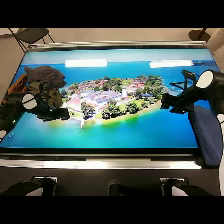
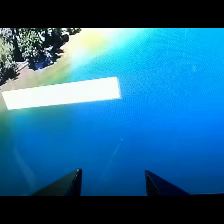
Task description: Fold the shirts.
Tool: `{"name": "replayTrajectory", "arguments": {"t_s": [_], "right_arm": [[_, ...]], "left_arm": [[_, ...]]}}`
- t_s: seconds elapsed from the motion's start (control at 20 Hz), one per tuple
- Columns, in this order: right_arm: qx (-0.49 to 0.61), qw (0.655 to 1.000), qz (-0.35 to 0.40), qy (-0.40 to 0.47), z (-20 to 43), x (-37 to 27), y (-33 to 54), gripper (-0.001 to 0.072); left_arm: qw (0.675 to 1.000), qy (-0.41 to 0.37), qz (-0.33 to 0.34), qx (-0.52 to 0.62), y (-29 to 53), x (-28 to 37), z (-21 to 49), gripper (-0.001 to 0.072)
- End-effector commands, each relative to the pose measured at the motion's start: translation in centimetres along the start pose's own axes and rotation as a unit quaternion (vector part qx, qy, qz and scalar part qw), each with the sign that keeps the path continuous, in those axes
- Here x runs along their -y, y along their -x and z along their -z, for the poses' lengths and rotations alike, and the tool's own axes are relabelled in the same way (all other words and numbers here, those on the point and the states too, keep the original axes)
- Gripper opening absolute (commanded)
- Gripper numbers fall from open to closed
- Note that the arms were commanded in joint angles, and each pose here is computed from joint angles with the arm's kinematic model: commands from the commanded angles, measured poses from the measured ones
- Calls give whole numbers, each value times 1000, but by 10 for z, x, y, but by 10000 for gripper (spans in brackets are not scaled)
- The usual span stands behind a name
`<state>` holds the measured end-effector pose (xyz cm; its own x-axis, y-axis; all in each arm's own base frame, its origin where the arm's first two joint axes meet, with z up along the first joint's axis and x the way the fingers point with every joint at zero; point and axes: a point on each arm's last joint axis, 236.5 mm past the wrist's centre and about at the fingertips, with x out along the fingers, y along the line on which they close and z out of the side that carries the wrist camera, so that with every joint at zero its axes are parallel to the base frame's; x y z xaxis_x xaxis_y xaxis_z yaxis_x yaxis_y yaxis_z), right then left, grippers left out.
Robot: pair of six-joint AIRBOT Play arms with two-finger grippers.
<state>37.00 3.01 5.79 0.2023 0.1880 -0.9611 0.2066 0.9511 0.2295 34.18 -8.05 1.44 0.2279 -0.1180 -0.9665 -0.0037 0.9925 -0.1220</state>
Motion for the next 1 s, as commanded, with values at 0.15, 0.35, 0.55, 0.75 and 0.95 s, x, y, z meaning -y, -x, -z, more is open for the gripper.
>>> {"name": "replayTrajectory", "arguments": {"t_s": [0.15, 0.35, 0.55, 0.75, 0.95], "right_arm": [[-1, 1000, 0, 0, 0, 0, 0, 503], [-1, 1000, 0, 0, 0, 0, 0, 503], [-1, 1000, 0, 0, 0, 0, 0, 503], [-1, 1000, 0, 0, 0, 0, 0, 503], [24, 1000, -4, 0, -11, -2, 0, 504]], "left_arm": [[1000, 0, 0, 0, 0, 0, 0, 717], [1000, 0, 0, 0, 0, 0, 0, 717], [1000, 0, 0, 0, 0, 0, 0, 717], [1000, 0, 0, 0, 0, 0, 0, 717], [1000, 15, 6, 5, 0, 3, -3, 717]]}}
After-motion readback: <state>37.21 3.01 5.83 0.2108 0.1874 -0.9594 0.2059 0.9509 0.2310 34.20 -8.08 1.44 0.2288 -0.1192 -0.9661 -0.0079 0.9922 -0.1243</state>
